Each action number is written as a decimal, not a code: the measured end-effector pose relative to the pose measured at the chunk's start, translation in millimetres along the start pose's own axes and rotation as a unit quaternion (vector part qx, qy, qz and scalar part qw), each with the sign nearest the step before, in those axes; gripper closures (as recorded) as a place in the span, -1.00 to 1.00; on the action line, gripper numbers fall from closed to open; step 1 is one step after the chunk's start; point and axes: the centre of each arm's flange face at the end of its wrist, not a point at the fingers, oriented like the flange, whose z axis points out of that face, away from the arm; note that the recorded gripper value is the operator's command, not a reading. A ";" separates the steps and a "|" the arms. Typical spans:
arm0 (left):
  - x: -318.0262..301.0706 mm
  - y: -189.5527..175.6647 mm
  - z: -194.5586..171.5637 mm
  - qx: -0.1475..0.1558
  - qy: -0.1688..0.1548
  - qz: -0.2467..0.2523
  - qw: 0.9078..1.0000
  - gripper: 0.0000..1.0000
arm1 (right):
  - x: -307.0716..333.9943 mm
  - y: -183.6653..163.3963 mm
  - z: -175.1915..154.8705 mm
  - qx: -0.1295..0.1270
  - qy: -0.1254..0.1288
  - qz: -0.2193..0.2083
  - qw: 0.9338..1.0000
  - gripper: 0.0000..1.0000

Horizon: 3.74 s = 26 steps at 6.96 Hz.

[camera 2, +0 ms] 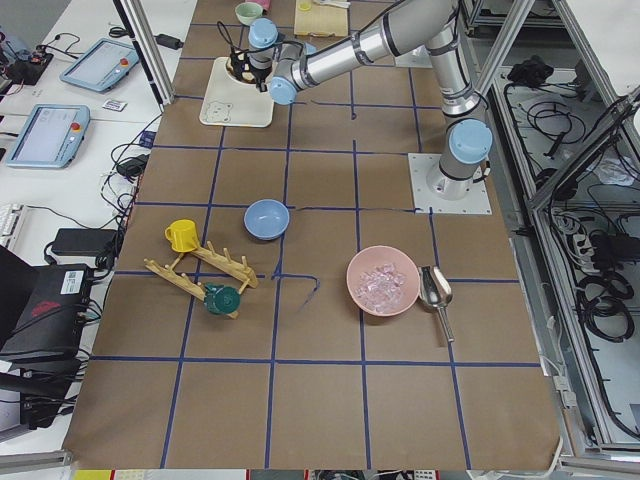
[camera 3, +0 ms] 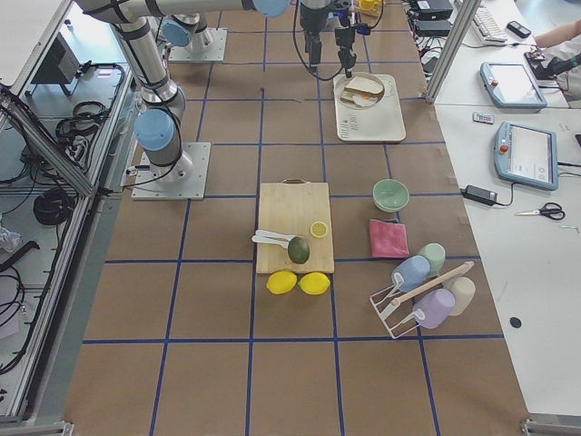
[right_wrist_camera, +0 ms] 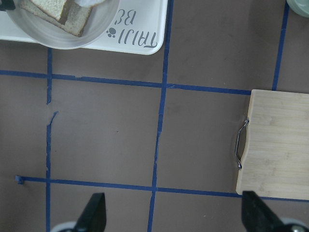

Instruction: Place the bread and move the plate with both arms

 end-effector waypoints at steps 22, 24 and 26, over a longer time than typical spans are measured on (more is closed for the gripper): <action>22.2 91.4 -231.7 -0.056 -0.147 0.095 0.983 -1.00 | 2.7 1.6 3.0 -0.009 0.005 0.011 1.000 -1.00; 38.0 97.6 -282.8 -0.058 -0.154 0.112 0.980 -1.00 | 2.7 1.1 3.1 -0.008 0.005 0.011 1.000 -1.00; 36.4 99.2 -301.5 -0.056 -0.153 0.160 0.974 -1.00 | 2.7 1.1 3.2 -0.008 0.005 0.011 1.000 -1.00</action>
